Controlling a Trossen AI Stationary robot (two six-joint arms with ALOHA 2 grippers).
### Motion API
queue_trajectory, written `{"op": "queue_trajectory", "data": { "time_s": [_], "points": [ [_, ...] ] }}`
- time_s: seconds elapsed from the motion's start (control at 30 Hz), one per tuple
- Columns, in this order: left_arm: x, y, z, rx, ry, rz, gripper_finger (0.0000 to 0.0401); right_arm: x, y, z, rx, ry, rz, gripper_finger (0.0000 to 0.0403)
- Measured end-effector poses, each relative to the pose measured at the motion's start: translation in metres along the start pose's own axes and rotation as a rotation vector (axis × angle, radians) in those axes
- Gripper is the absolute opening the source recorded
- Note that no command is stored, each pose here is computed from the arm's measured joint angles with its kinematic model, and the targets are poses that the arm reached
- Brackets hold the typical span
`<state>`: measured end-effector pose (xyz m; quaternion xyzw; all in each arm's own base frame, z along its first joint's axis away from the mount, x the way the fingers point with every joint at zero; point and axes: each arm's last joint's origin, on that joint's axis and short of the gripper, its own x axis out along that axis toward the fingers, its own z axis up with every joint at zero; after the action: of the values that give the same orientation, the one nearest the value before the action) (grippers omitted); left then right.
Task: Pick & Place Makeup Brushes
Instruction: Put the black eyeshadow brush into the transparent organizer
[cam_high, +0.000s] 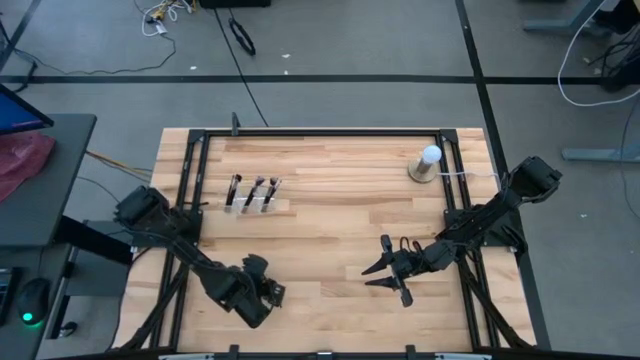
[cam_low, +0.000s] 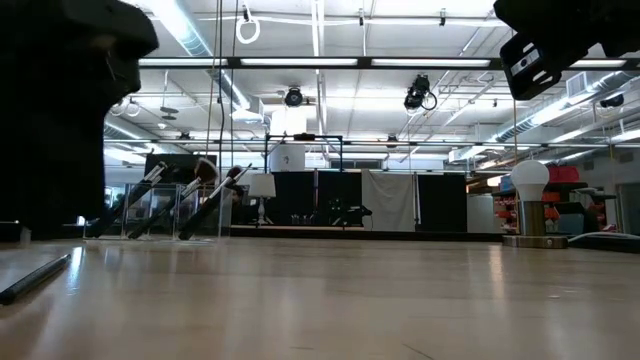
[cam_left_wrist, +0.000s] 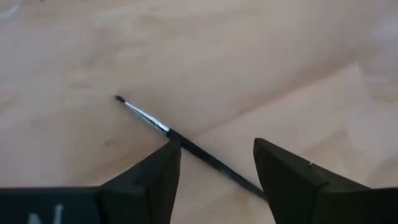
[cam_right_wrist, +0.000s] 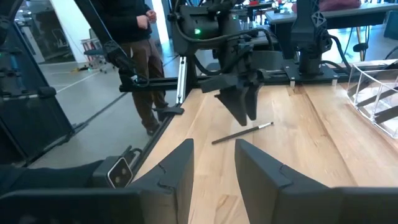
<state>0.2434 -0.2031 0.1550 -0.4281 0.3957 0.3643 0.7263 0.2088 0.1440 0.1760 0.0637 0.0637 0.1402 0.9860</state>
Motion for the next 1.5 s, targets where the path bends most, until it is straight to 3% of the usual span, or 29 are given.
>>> {"op": "queue_trajectory", "data": {
  "time_s": [0.4,0.73,0.87,1.03,1.2,1.33,1.5],
  "points": [
    [0.03,0.01,-0.011,-0.016,-0.067,0.126,0.0148,0.0,0.0,-0.001,0.004,0.009,-0.002,0.0118],
    [0.035,0.014,-0.018,0.152,-0.181,0.088,0.0072,0.0,0.0,-0.001,0.01,0.01,-0.002,0.0118],
    [0.039,0.018,-0.029,0.19,-0.27,0.052,0.0079,0.0,0.0,-0.002,0.007,0.018,-0.003,0.0118],
    [0.044,0.026,-0.047,0.256,-0.393,-0.013,0.0131,0.0,0.0,-0.002,0.008,0.024,-0.005,0.0118],
    [0.055,0.037,-0.062,0.402,-0.459,-0.003,0.0157,0.0,0.0,-0.002,0.009,0.023,-0.005,0.0118],
    [0.058,0.042,-0.069,0.442,-0.482,-0.004,0.0147,0.0,0.0,-0.002,0.018,0.024,-0.005,0.0118],
    [0.058,0.046,-0.072,0.473,-0.479,-0.001,0.0105,0.0,0.0,-0.002,0.02,0.024,-0.005,0.0118]
  ]
}}
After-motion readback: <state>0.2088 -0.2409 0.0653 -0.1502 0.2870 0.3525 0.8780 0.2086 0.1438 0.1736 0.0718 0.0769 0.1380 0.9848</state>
